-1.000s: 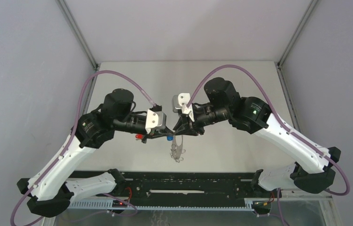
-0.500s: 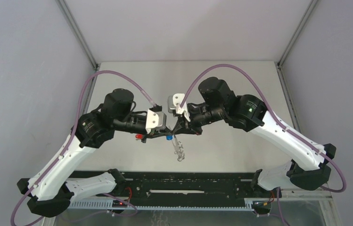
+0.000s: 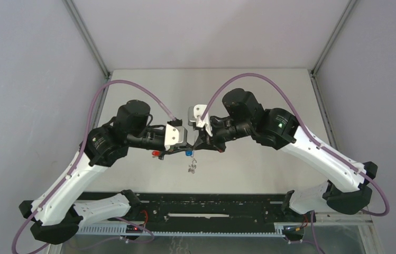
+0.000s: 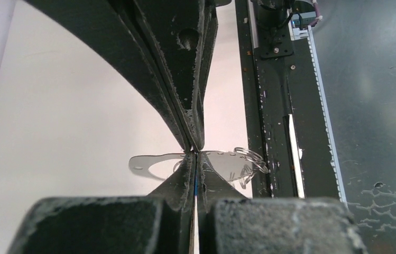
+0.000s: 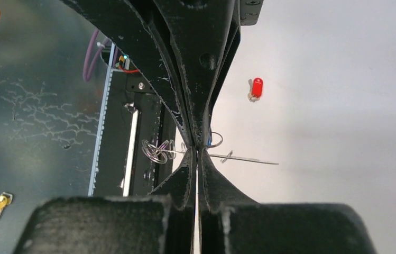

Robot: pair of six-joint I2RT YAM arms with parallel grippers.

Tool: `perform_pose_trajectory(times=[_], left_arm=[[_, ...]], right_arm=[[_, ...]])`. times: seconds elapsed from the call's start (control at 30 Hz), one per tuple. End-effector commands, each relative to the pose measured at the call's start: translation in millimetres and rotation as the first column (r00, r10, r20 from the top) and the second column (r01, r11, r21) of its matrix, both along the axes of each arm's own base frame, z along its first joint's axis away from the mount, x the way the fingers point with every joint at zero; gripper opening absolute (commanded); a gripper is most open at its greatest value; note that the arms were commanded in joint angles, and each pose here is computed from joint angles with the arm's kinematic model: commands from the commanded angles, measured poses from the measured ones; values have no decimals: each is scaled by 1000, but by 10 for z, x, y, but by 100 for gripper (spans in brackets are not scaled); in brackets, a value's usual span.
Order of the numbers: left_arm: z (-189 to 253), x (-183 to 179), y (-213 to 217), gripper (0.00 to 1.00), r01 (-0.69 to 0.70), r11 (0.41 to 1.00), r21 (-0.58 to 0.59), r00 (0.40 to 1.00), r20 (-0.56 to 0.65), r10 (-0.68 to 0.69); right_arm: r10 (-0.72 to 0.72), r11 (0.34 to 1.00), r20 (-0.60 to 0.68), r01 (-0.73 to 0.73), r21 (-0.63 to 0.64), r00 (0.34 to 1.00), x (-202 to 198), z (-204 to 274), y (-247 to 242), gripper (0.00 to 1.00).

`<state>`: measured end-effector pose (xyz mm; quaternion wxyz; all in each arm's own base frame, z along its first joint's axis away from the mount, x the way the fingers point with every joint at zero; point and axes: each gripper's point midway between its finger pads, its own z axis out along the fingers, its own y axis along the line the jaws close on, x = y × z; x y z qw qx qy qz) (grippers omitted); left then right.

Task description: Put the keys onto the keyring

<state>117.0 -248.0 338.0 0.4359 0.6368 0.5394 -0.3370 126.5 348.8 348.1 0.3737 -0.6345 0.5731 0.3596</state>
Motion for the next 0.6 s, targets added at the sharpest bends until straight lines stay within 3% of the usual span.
perform_pose_trajectory(times=[0.0,0.1,0.13,0.23,0.27,0.33,0.57], left_arm=[[424,85,12,0,-13,995,-100,987,158,29],[403,123,20,1,-32,995,-94,985,164,47],[410,129,17,6,-37,994,-99,985,164,53],[440,123,0,25,-43,992,-119,987,146,60],[448,112,1,38,-44,991,-124,988,140,61],[446,71,31,51,-33,992,-122,988,146,51],[279,-1,143,54,8,996,-86,974,226,12]], right_arm=[[-48,994,-35,52,98,998,-57,144,-61,0],[-58,990,-72,66,123,996,-91,132,-79,0],[-57,989,-84,68,130,995,-100,137,-73,0],[-62,978,-106,82,191,992,-104,217,-58,0],[-64,974,-111,87,211,992,-99,234,-59,0],[-73,964,-118,100,245,990,-85,272,-85,0],[-23,924,-158,81,373,987,-126,406,-178,0]])
